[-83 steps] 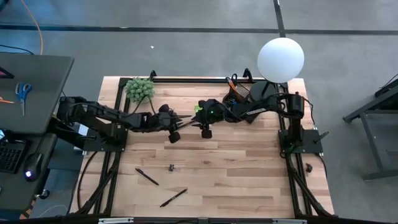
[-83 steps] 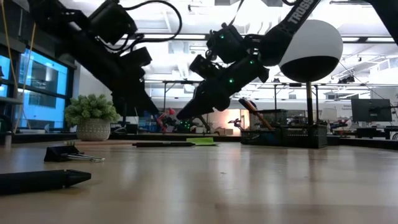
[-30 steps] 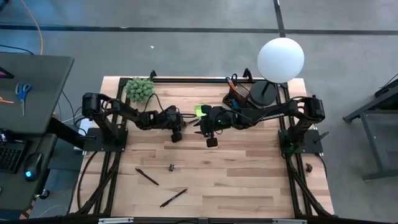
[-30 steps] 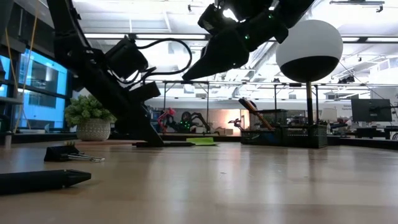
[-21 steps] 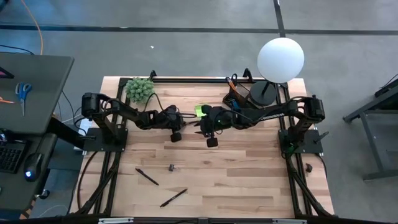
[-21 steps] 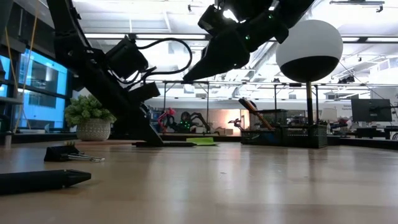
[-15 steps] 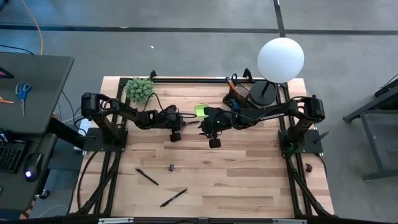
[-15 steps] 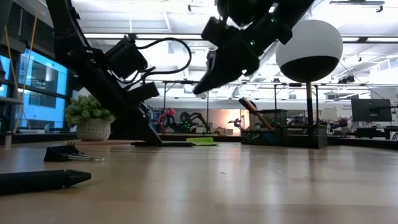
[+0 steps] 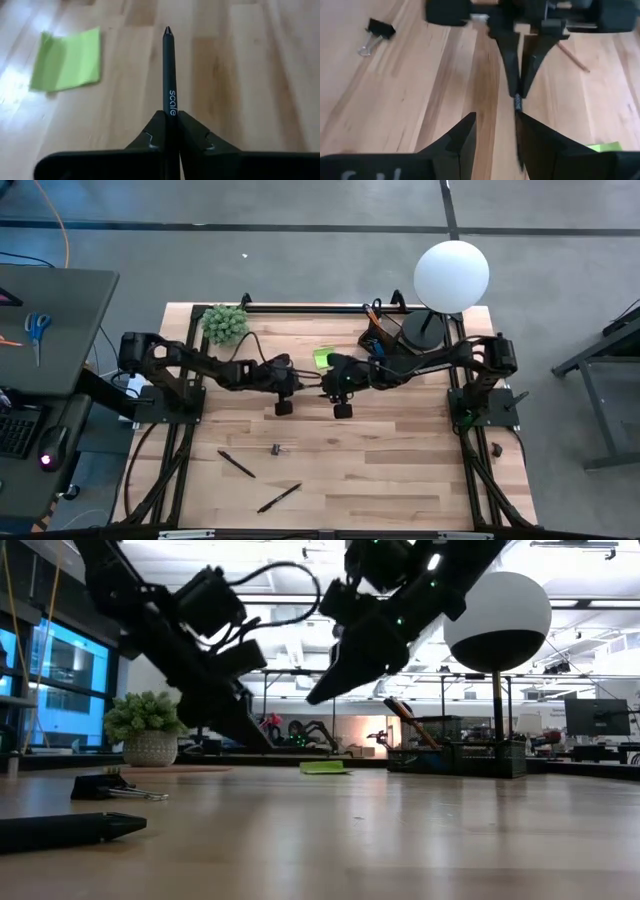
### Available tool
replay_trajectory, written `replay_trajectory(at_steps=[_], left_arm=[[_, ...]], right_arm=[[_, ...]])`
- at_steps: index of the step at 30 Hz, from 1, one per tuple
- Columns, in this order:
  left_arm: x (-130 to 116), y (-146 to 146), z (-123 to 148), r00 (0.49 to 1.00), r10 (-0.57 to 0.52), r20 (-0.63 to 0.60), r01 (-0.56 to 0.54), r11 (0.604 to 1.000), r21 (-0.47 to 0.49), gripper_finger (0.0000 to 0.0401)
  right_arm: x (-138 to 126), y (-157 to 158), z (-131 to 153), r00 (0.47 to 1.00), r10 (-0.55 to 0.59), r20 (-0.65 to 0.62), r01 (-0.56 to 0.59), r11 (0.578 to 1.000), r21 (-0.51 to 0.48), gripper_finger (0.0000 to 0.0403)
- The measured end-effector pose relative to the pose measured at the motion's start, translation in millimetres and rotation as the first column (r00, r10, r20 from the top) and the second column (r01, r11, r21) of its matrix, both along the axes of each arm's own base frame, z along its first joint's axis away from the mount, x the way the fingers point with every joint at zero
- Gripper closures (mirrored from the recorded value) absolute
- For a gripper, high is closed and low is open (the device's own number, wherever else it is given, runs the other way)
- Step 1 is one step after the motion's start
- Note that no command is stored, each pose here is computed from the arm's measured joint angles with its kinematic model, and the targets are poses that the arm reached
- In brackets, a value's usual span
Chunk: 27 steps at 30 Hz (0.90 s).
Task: Pick and place office supplies into organizer
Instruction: Put the black pen into the black desk organizer
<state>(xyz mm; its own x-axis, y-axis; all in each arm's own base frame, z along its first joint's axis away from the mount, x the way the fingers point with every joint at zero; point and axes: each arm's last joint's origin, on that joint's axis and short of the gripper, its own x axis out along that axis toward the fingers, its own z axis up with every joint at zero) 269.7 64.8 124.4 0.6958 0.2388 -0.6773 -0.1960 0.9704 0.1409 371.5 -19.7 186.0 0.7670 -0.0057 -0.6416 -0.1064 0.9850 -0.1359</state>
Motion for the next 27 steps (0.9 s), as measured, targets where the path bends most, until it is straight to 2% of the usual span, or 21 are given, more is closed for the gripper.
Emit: replay_trajectory(at_steps=[4,8,13,21,24,27], left_arm=[[8,-5,7,1.0,0.013,-0.023,-0.014,1.0,-0.015,0.0391],[16,-13,15,1.0,-0.008,-0.015,0.007,1.0,-0.021,0.038],[23,-26,21,0.999,-0.031,-0.006,0.031,0.999,0.006,0.0389],[31,-35,30,0.999,-0.038,-0.01,0.039,0.999,0.031,0.0385],[32,-35,31,0.999,-0.034,-0.011,0.034,0.999,0.026,0.0383],[31,-35,31,0.999,-0.03,-0.013,0.031,0.999,0.024,0.0382]], right_arm=[[4,1,-14,1.0,0.003,-0.024,-0.003,1.0,-0.01,0.0274],[7,3,-29,0.996,-0.049,-0.074,0.043,0.996,-0.079,0.0274],[7,5,-31,0.994,-0.071,-0.078,0.061,0.99,-0.125,0.0274],[8,7,-31,0.997,-0.04,-0.073,0.034,0.996,-0.085,0.0277],[8,7,-31,0.997,-0.031,-0.073,0.026,0.997,-0.074,0.0297],[8,7,-31,0.997,-0.009,-0.073,0.006,0.999,-0.053,0.0339]])
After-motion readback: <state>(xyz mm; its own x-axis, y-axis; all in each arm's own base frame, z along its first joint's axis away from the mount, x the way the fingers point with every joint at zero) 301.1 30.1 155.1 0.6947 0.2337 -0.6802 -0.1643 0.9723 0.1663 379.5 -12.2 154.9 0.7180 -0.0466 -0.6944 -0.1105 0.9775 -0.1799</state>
